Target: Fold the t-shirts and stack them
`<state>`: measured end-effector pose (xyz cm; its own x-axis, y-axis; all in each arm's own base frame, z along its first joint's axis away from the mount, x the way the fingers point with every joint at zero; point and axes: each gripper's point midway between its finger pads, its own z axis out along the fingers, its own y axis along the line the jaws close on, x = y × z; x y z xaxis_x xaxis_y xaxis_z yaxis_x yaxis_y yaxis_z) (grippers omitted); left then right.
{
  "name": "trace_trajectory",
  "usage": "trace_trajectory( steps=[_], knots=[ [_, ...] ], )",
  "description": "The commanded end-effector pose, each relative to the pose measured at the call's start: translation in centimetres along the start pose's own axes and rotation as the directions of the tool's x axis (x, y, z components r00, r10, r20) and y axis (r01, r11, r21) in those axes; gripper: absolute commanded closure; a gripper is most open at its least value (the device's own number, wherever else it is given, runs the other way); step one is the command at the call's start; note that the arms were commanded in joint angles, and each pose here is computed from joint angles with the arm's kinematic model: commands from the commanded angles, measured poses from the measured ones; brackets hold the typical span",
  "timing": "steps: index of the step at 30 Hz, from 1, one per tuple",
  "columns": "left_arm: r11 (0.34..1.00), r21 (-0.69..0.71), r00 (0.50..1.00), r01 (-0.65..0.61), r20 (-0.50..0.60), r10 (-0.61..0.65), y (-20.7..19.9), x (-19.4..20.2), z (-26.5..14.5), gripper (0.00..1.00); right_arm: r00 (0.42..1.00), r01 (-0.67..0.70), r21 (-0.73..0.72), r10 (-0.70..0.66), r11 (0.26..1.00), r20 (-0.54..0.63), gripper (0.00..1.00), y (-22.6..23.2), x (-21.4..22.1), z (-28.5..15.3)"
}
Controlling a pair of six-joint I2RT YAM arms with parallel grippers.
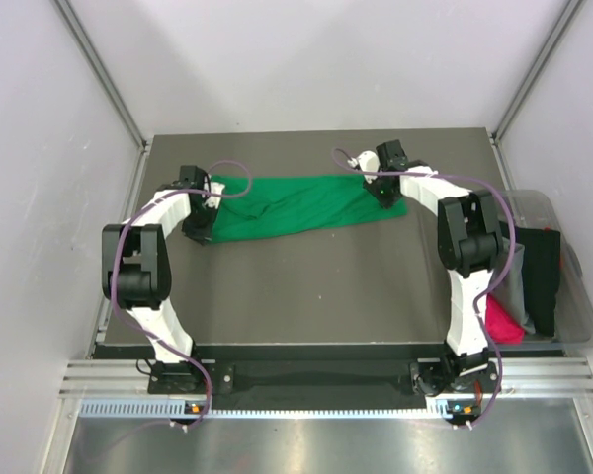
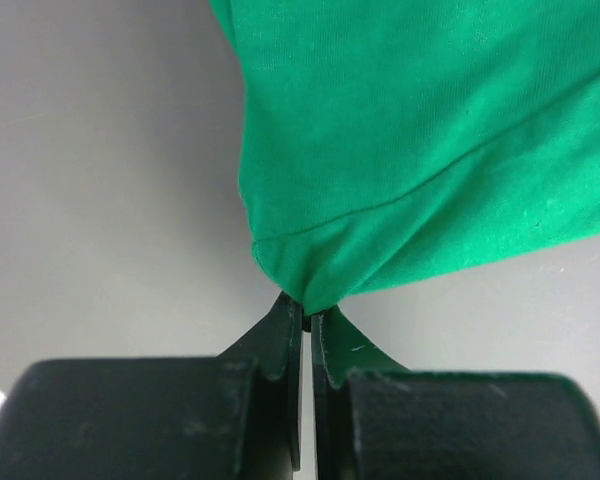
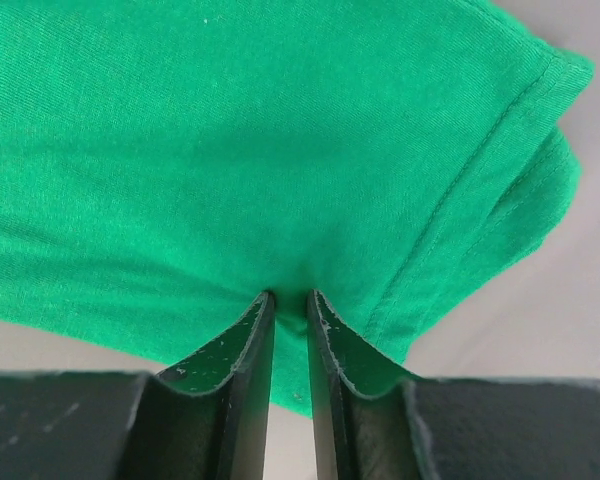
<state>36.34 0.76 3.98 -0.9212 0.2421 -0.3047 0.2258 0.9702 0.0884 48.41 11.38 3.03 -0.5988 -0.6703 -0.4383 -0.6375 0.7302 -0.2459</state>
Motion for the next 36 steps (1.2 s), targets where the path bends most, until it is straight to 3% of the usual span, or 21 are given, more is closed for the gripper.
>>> trace_trajectory(
  steps=[1, 12, 16, 22, 27, 32, 36],
  knots=[
    [0.996, -0.031, 0.997, -0.079, 0.014, 0.08, 1.1, -0.3, -1.9, 1.0, 0.998, 0.012, 0.03, -0.01, 0.999, -0.058, 0.8, -0.4, 1.2, 1.4],
    [0.962, 0.103, 0.965, -0.253, -0.049, 0.259, -0.3, 2.0, -4.5, 0.99, 0.997, 0.007, 0.023, -0.005, 1.0, -0.082, 0.81, -0.1, 2.1, 1.6],
    [0.963, 0.07, 0.962, -0.261, -0.067, 0.266, 0.3, 2.1, -5.9, 0.75, 0.997, -0.001, 0.023, 0.002, 1.0, -0.078, 0.81, -0.1, 2.0, 1.3],
    [0.966, 0.077, 0.964, -0.249, -0.072, 0.254, 0.3, 1.7, -6.9, 0.62, 0.997, -0.002, 0.02, 0.004, 1.0, -0.074, 0.81, 0.0, 2.1, 1.0],
    [0.969, 0.12, 0.976, -0.215, -0.011, 0.218, -0.6, -0.1, -6.8, 0.63, 0.997, -0.004, 0.018, 0.005, 1.0, -0.073, 0.81, 0.0, 2.2, 1.0],
    [0.956, 0.252, 0.986, -0.153, -0.03, 0.166, -2.8, -1.0, -4.7, 0.81, 0.997, -0.01, 0.005, 0.01, 1.0, -0.071, 0.81, 0.4, 2.1, 1.1],
    [0.952, 0.283, 0.988, -0.118, -0.064, 0.141, -3.3, -0.8, -2.8, 0.86, 0.997, -0.008, 0.004, 0.008, 1.0, -0.072, 0.81, 0.4, 2.2, 1.2]
  ],
)
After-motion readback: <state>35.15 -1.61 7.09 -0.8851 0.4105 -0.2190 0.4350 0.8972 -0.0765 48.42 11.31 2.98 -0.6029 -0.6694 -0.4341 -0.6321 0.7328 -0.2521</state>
